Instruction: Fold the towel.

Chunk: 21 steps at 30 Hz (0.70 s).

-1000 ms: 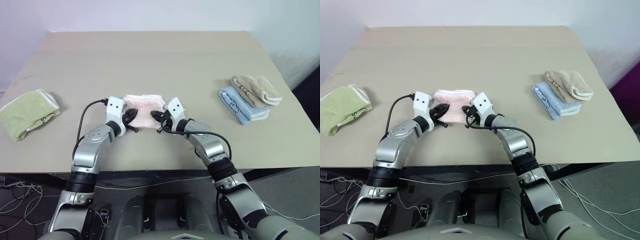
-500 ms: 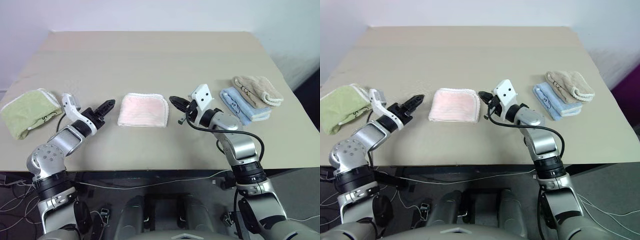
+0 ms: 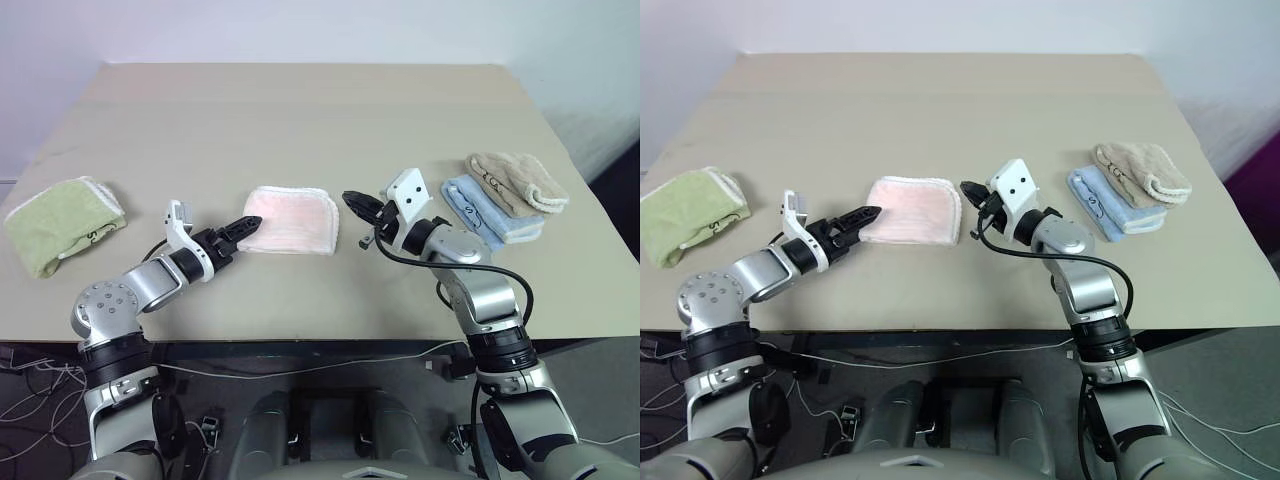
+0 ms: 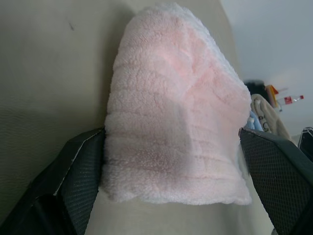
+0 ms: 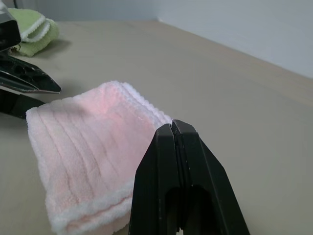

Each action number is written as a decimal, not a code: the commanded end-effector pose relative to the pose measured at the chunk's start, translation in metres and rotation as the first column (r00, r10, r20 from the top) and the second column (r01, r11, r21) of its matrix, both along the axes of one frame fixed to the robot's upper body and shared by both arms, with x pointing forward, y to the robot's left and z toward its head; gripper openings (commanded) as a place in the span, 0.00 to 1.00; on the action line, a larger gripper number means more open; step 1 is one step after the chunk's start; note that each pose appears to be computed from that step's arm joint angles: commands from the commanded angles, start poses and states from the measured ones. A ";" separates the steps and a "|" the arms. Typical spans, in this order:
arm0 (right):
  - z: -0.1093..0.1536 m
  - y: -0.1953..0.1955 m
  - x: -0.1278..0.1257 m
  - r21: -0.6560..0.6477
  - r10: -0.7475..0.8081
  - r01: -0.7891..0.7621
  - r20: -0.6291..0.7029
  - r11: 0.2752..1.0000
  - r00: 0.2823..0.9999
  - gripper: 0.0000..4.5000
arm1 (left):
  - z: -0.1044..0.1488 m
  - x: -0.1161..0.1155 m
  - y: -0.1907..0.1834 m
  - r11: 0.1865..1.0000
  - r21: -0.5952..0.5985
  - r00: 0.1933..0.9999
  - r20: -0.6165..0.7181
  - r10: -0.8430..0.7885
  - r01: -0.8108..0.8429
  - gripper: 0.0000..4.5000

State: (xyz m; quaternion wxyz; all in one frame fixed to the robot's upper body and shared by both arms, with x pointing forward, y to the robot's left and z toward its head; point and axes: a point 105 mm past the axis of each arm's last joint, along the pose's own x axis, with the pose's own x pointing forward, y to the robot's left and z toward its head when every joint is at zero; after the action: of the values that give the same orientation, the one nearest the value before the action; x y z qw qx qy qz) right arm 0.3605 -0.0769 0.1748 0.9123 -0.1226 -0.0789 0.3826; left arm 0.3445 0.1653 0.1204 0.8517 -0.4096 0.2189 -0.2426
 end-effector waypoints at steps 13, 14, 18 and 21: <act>0.017 -0.001 -0.003 -0.004 0.002 -0.001 0.077 1.000 0.997 0.00 | -0.016 -0.014 -0.032 0.991 -0.133 0.993 -0.110 -0.048 0.033 0.39; 0.018 -0.001 -0.003 -0.004 0.002 -0.002 0.078 1.000 0.997 0.00 | -0.015 -0.014 -0.032 0.990 -0.136 0.993 -0.107 -0.045 0.030 0.30; 0.020 0.000 -0.003 -0.002 0.005 -0.005 0.085 1.000 0.996 0.00 | -0.013 -0.013 -0.032 0.988 -0.154 0.995 -0.100 -0.028 0.012 0.00; 0.022 0.000 -0.004 0.000 0.005 -0.005 0.090 1.000 0.996 0.00 | -0.012 -0.013 -0.031 0.985 -0.173 0.995 -0.096 -0.012 -0.005 0.00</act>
State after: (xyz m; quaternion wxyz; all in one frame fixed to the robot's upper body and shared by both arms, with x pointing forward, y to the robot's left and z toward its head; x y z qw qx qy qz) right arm 0.3614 -0.0794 0.1747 0.9135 -0.1296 -0.0778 0.3776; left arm 0.3329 0.1337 0.1103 0.8044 -0.4836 0.2421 -0.2459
